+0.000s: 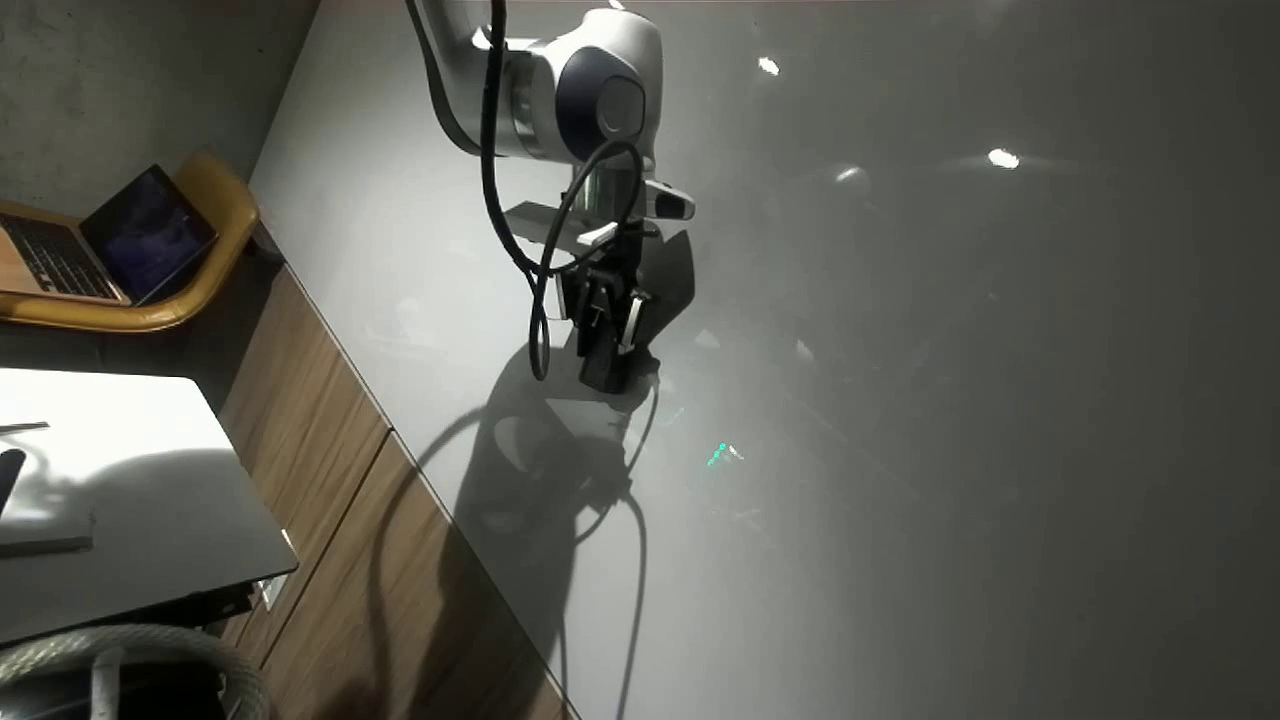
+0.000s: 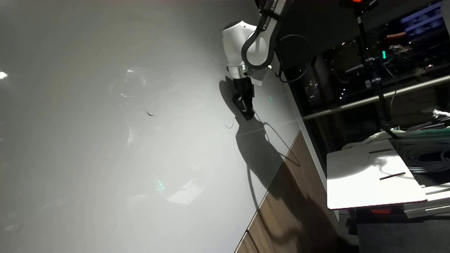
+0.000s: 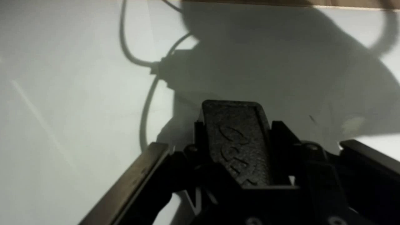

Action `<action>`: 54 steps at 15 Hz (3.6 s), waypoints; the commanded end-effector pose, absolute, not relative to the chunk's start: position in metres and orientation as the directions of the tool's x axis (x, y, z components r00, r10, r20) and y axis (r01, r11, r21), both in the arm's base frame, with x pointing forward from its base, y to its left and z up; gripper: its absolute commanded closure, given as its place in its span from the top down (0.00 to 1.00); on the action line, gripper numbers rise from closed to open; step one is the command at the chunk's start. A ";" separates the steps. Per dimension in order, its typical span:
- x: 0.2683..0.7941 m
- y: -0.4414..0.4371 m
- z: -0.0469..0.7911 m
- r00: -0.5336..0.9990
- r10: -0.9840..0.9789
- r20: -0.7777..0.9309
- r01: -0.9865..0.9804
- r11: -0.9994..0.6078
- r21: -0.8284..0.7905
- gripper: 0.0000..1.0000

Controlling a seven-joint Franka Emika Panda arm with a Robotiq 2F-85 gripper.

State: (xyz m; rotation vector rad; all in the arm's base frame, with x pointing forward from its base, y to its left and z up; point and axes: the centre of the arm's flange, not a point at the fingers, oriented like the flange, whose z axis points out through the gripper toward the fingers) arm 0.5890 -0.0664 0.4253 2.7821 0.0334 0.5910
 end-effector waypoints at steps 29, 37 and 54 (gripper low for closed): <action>0.617 0.352 0.520 0.787 0.517 0.337 0.354 -0.825 0.441 0.30; 0.618 0.288 0.595 0.823 0.458 0.335 0.267 -0.834 0.483 0.30; 0.538 0.173 0.425 0.944 0.305 0.127 0.251 -0.913 0.322 0.30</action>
